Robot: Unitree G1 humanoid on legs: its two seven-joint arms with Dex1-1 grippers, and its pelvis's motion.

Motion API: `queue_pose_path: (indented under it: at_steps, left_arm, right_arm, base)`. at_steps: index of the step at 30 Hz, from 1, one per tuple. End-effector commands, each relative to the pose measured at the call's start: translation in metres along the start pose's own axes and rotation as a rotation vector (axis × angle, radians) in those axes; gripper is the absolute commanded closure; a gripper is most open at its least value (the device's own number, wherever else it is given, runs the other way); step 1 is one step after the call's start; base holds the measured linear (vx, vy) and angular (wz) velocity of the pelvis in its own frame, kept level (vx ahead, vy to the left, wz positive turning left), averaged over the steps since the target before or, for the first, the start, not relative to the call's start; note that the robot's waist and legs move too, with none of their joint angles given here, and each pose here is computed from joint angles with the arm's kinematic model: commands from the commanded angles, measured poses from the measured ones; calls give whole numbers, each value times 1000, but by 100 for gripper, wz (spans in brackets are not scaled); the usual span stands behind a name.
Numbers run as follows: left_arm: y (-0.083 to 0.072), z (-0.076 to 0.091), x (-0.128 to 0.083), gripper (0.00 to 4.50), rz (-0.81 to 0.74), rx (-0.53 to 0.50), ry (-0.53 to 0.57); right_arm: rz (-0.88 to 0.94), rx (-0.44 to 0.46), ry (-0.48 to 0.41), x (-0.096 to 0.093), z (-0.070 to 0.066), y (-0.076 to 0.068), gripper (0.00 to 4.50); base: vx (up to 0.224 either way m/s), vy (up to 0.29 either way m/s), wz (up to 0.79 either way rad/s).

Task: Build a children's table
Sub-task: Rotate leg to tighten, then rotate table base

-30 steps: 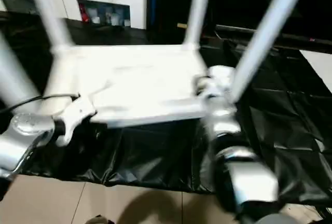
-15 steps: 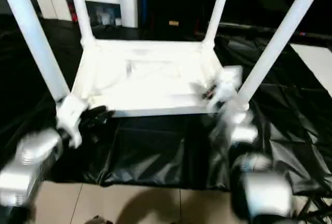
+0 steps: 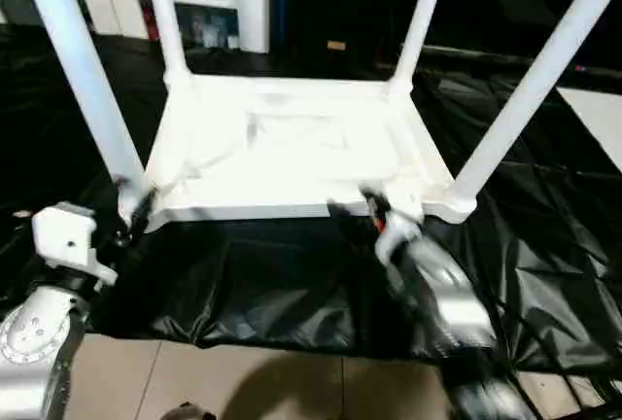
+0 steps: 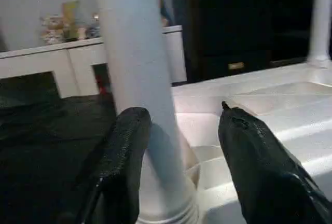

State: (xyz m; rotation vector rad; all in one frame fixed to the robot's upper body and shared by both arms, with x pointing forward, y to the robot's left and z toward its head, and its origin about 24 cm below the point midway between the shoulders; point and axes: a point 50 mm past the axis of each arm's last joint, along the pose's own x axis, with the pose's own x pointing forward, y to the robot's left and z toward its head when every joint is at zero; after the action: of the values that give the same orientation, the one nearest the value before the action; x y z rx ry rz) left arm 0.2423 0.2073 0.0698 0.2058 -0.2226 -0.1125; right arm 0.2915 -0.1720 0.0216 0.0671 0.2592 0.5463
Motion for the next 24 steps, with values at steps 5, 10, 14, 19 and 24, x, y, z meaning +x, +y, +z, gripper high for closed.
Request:
queue_pose_path:
  at_steps: [5, 10, 14, 19, 24]
  left_arm:
    - [9, -4, 12, 134, 88, -28, 16]
    - [15, -6, 28, 95, 74, -69, 37]
    - [34, -10, 44, 68, 93, -79, 75]
    - [41, -16, 55, 23, -42, -168, 149]
    - [26, -20, 54, 23, -465, -295, 239]
  right_arm:
    - [-70, 5, 63, -10, 0, -7, 78]
    - [-156, 39, 84, -10, -2, -13, 78]
    - [-230, 63, 103, -7, -3, -18, 78]
    - [-256, 49, 116, 2, -2, -23, 78]
    - [-265, 41, 140, 17, -3, -26, 78]
  base:
    - [0, 0, 0]
    - [0, 0, 0]
    - [0, 0, 0]
    - [0, 0, 0]
    - [0, 0, 0]
